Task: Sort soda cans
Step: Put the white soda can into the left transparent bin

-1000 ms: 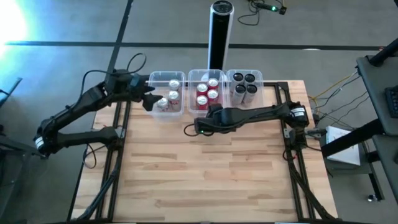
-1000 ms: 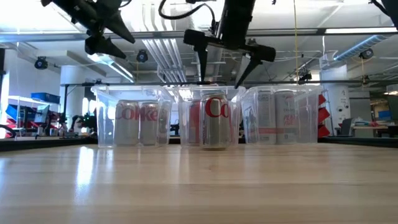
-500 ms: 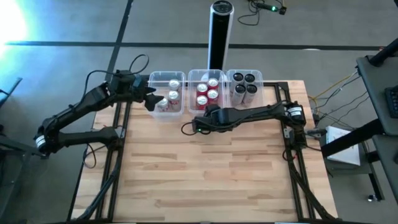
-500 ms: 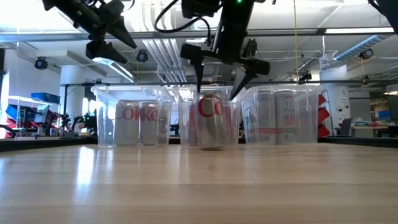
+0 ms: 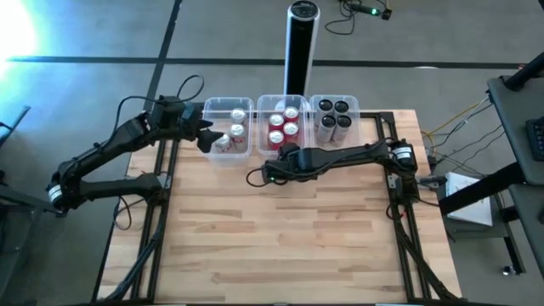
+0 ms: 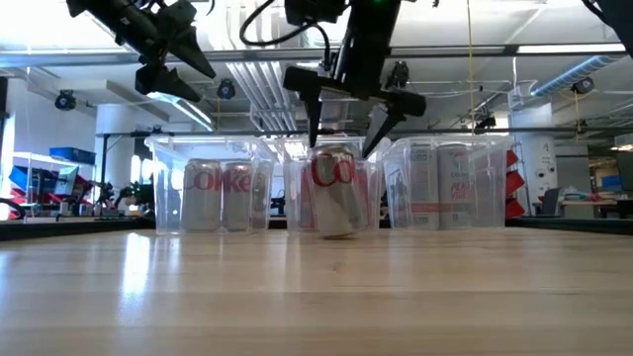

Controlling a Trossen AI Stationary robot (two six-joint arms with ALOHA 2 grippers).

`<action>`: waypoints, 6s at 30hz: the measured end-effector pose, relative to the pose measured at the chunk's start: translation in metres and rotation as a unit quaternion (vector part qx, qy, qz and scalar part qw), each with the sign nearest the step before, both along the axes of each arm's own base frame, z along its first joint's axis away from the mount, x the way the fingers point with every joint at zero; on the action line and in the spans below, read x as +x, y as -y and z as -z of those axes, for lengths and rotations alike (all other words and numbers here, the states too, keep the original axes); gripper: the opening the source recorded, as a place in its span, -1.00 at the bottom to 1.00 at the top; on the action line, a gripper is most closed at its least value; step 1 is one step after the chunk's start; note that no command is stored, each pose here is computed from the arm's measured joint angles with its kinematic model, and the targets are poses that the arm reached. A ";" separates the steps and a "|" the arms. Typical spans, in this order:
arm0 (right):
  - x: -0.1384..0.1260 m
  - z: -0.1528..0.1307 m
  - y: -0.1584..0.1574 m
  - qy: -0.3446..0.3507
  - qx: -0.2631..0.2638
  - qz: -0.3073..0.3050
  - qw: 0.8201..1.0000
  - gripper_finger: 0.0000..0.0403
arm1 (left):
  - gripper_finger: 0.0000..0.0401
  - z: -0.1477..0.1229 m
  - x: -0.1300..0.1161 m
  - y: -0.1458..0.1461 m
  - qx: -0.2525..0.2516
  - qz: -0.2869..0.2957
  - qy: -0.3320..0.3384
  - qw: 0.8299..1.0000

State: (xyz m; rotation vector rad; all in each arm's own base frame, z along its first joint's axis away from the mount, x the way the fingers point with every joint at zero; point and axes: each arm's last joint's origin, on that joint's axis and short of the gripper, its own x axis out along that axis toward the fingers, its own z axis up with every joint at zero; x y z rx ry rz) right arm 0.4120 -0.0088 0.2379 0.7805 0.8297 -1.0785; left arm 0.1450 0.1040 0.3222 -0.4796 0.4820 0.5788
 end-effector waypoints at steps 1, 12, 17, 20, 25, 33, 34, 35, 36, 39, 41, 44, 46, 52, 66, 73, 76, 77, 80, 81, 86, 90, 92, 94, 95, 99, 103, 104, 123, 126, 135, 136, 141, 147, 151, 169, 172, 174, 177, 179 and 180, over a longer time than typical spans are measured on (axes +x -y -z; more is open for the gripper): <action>-0.001 -0.002 0.000 -0.007 0.000 0.000 1.000 0.81 | 0.63 0.000 0.000 0.000 0.000 0.000 -0.001 1.000; -0.004 -0.006 0.005 -0.025 -0.002 -0.001 1.000 0.81 | 0.63 0.000 0.000 0.000 0.005 0.005 -0.005 1.000; -0.003 0.009 0.015 -0.022 -0.006 0.001 1.000 0.81 | 0.63 0.002 0.000 0.000 0.002 0.005 -0.010 1.000; 0.000 0.017 0.018 -0.005 -0.004 0.001 1.000 0.81 | 0.63 0.003 0.001 -0.001 -0.001 0.005 -0.014 1.000; 0.001 0.031 0.022 0.003 0.002 0.001 1.000 0.81 | 0.63 0.004 0.003 -0.002 -0.009 0.013 -0.015 1.000; -0.002 0.047 0.028 0.001 -0.002 -0.001 1.000 0.79 | 0.63 -0.001 0.008 0.004 -0.021 0.055 0.026 0.998; -0.002 0.049 0.028 0.001 -0.003 -0.002 1.000 0.76 | 0.63 -0.003 0.009 0.005 -0.016 0.060 0.036 0.997; -0.003 0.051 0.028 0.001 -0.002 -0.004 1.000 0.73 | 0.63 -0.005 0.010 0.007 -0.013 0.064 0.047 0.997; -0.003 0.052 0.027 -0.001 -0.001 -0.005 1.000 0.68 | 0.63 -0.008 0.011 0.008 -0.007 0.068 0.059 0.996; -0.004 0.053 0.027 -0.006 -0.002 -0.012 1.000 0.53 | 0.63 -0.015 0.014 0.014 0.012 0.086 0.087 0.992; -0.003 0.052 0.026 -0.008 -0.004 -0.029 1.000 0.48 | 0.63 -0.019 0.015 0.019 0.026 0.102 0.103 0.989; 0.004 0.042 0.022 0.002 0.019 -0.070 0.997 0.48 | 0.63 -0.024 0.015 0.028 0.048 0.132 0.113 0.984; 0.011 0.029 0.015 0.018 0.040 -0.117 0.992 0.48 | 0.63 -0.026 0.013 0.035 0.061 0.153 0.115 0.980; 0.029 -0.044 -0.012 0.105 0.035 -0.279 0.954 0.48 | 0.63 -0.031 0.002 0.055 0.057 0.268 0.132 0.953; 0.029 -0.156 -0.014 0.232 -0.059 -0.508 0.827 0.49 | 0.63 -0.038 -0.003 0.064 0.043 0.339 0.174 0.924; 0.031 -0.148 -0.010 0.223 -0.047 -0.500 0.836 0.49 | 0.63 -0.029 0.017 0.066 0.054 0.380 0.150 0.911; 0.032 -0.146 -0.010 0.223 -0.045 -0.501 0.835 0.49 | 0.63 -0.026 0.030 0.065 0.057 0.390 0.148 0.907; 0.032 -0.146 -0.010 0.223 -0.045 -0.501 0.835 0.49 | 0.63 -0.025 0.035 0.064 0.058 0.391 0.150 0.906; 0.032 -0.146 -0.010 0.224 -0.044 -0.497 0.837 0.49 | 0.63 -0.020 0.046 0.061 0.056 0.393 0.145 0.907; 0.033 -0.146 -0.009 0.223 -0.045 -0.496 0.838 0.49 | 0.63 -0.019 0.049 0.060 0.055 0.394 0.143 0.906; 0.033 -0.146 -0.006 0.224 -0.048 -0.492 0.840 0.49 | 0.63 -0.009 0.067 0.063 0.044 0.413 0.131 0.900; 0.034 -0.148 -0.003 0.230 -0.056 -0.486 0.842 0.49 | 0.63 -0.002 0.079 0.068 0.042 0.429 0.121 0.894; 0.034 -0.149 -0.002 0.235 -0.060 -0.484 0.841 0.49 | 0.63 0.001 0.084 0.069 0.038 0.431 0.121 0.893; 0.035 -0.150 0.000 0.240 -0.064 -0.482 0.840 0.49 | 0.63 0.002 0.088 0.069 0.027 0.427 0.126 0.895; 0.035 -0.150 0.000 0.239 -0.064 -0.482 0.840 0.49 | 0.61 0.002 0.089 0.068 0.023 0.424 0.128 0.896; 0.036 -0.149 -0.001 0.242 -0.056 -0.485 0.838 0.50 | 0.45 0.002 0.093 0.067 0.016 0.419 0.138 0.897; 0.036 -0.148 -0.001 0.242 -0.055 -0.485 0.838 0.55 | 0.37 0.002 0.092 0.067 0.015 0.419 0.137 0.898; 0.035 -0.149 -0.001 0.242 -0.058 -0.486 0.838 0.58 | 0.37 0.001 0.091 0.068 0.017 0.418 0.138 0.898; -0.005 -0.224 -0.003 0.287 -0.198 -0.427 0.834 0.86 | 0.37 -0.098 0.037 0.070 0.153 0.306 0.361 0.868; 0.009 -0.221 -0.008 0.312 -0.210 -0.433 0.819 0.86 | 0.37 -0.098 0.041 0.069 0.153 0.304 0.368 0.865; 0.024 -0.210 -0.010 0.330 -0.201 -0.454 0.803 0.86 | 0.37 -0.089 0.073 0.062 0.104 0.288 0.388 0.869; 0.025 -0.208 -0.010 0.325 -0.197 -0.452 0.807 0.86 | 0.37 -0.087 0.077 0.062 0.100 0.287 0.388 0.870; 0.024 -0.205 -0.009 0.320 -0.183 -0.432 0.823 0.78 | 0.37 -0.093 0.082 0.063 0.114 0.289 0.415 0.855; 0.024 -0.205 -0.008 0.313 -0.195 -0.414 0.832 0.52 | 0.37 -0.091 0.086 0.062 0.126 0.289 0.405 0.858; 0.025 -0.205 -0.008 0.314 -0.196 -0.414 0.832 0.47 | 0.37 -0.089 0.089 0.061 0.125 0.290 0.403 0.859; 0.026 -0.202 -0.008 0.304 -0.197 -0.423 0.831 0.45 | 0.59 -0.089 0.084 0.062 0.143 0.303 0.371 0.866; 0.025 -0.199 -0.008 0.291 -0.190 -0.433 0.832 0.45 | 0.87 -0.098 0.077 0.064 0.151 0.323 0.336 0.872; 0.024 -0.197 -0.008 0.279 -0.184 -0.436 0.836 0.45 | 0.93 -0.105 0.075 0.064 0.150 0.330 0.302 0.882; 0.023 -0.193 -0.009 0.263 -0.174 -0.445 0.838 0.45 | 0.87 -0.114 0.071 0.065 0.137 0.335 0.250 0.898; 0.021 -0.189 -0.009 0.249 -0.161 -0.461 0.836 0.45 | 0.82 -0.119 0.068 0.065 0.136 0.343 0.208 0.906; 0.020 -0.187 -0.010 0.237 -0.156 -0.467 0.837 0.45 | 0.81 -0.121 0.066 0.065 0.136 0.350 0.184 0.908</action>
